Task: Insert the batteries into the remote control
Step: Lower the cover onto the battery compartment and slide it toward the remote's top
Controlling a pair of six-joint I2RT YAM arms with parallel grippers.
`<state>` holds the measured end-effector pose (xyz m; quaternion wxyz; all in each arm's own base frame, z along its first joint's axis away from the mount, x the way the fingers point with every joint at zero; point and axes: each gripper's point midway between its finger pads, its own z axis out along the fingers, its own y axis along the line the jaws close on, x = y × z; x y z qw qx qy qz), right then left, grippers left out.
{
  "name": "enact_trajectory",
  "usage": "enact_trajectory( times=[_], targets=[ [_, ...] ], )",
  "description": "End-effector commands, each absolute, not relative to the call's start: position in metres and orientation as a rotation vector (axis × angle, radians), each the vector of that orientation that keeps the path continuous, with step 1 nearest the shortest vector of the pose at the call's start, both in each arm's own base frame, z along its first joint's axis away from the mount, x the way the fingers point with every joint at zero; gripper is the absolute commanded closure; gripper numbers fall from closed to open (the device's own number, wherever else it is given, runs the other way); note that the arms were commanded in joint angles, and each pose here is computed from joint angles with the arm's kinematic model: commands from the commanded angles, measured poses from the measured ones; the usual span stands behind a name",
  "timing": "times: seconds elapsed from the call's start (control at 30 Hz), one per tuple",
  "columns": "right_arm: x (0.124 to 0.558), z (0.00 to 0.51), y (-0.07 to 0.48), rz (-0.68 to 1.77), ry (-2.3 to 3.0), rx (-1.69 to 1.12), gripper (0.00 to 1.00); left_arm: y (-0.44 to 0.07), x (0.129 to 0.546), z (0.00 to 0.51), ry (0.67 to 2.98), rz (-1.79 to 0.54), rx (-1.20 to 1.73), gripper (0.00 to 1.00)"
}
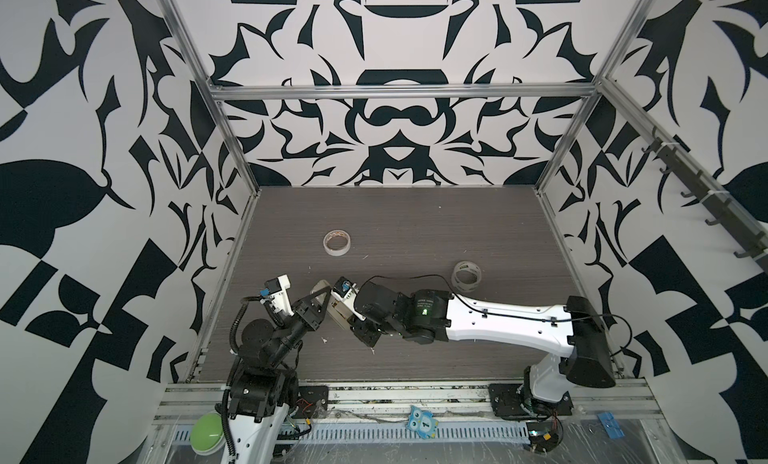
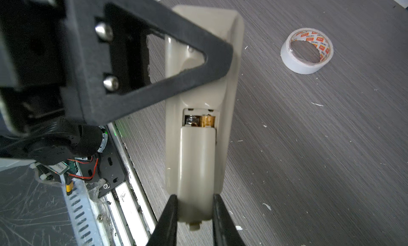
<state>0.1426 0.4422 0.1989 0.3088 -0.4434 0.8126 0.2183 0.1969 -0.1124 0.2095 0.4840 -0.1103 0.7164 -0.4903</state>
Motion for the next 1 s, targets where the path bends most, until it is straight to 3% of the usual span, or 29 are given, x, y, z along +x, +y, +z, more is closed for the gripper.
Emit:
enact_trajectory(
  times=[0.0,0.97],
  targets=[
    [0.146,0.224,0.450,0.605,2.089,-1.141,1.00,-0.113,0.194,0.220,1.704,-1.199,-0.231,1.00],
    [0.160,0.219,0.459,0.520,2.072,-1.097,1.00,-0.113,0.195,0.218,1.708,-1.203,-0.240,1.00]
  ],
)
